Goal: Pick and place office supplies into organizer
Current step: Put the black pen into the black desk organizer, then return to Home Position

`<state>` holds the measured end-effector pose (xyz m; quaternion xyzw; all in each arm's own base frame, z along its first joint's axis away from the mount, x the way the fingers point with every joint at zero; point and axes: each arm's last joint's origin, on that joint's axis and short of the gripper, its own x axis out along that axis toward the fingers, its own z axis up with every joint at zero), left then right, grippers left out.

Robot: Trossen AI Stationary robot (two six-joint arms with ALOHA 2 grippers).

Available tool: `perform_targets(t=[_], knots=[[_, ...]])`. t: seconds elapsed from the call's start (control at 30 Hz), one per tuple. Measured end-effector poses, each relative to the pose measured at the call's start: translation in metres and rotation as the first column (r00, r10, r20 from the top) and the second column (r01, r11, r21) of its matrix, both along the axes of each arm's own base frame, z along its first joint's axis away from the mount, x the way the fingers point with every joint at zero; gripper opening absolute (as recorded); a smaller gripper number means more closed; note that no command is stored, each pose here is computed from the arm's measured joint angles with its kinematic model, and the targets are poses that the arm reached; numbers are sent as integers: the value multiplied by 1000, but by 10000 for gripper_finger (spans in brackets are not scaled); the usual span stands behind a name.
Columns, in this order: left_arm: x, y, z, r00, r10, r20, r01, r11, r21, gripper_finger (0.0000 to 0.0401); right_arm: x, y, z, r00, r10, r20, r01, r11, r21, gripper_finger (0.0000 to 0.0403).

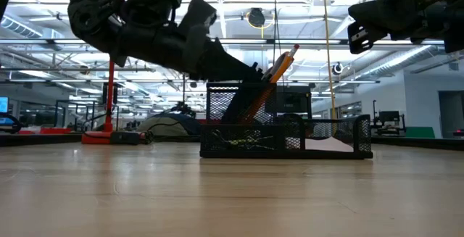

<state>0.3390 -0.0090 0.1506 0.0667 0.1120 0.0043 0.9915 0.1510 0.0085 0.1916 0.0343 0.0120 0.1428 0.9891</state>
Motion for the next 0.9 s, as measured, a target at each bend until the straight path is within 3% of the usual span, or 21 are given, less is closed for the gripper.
perform_targets(t=[0.37, 0.53, 0.63, 0.77, 0.9], knots=[[-14, -5, 43, 998, -32, 61, 28, 998, 64, 194, 1, 0, -2, 1000, 0, -29, 1, 1000, 25, 0], [-28, -12, 67, 996, -66, 64, 58, 991, 119, 187, -1, -1, -18, 995, -40, -90, 44, 998, 50, 0], [-43, -25, 84, 993, -109, 35, 100, 974, 205, 160, -1, -2, -18, 994, -87, -71, 91, 994, 54, 0], [-72, -45, 106, 995, -100, -3, 94, 924, 370, 96, 0, -1, -8, 988, -153, -2, 153, 988, -14, 0], [-107, -55, 136, 998, -33, 48, 11, 914, 406, 18, 5, -3, 13, 977, -211, -29, 208, 973, -97, 0]])
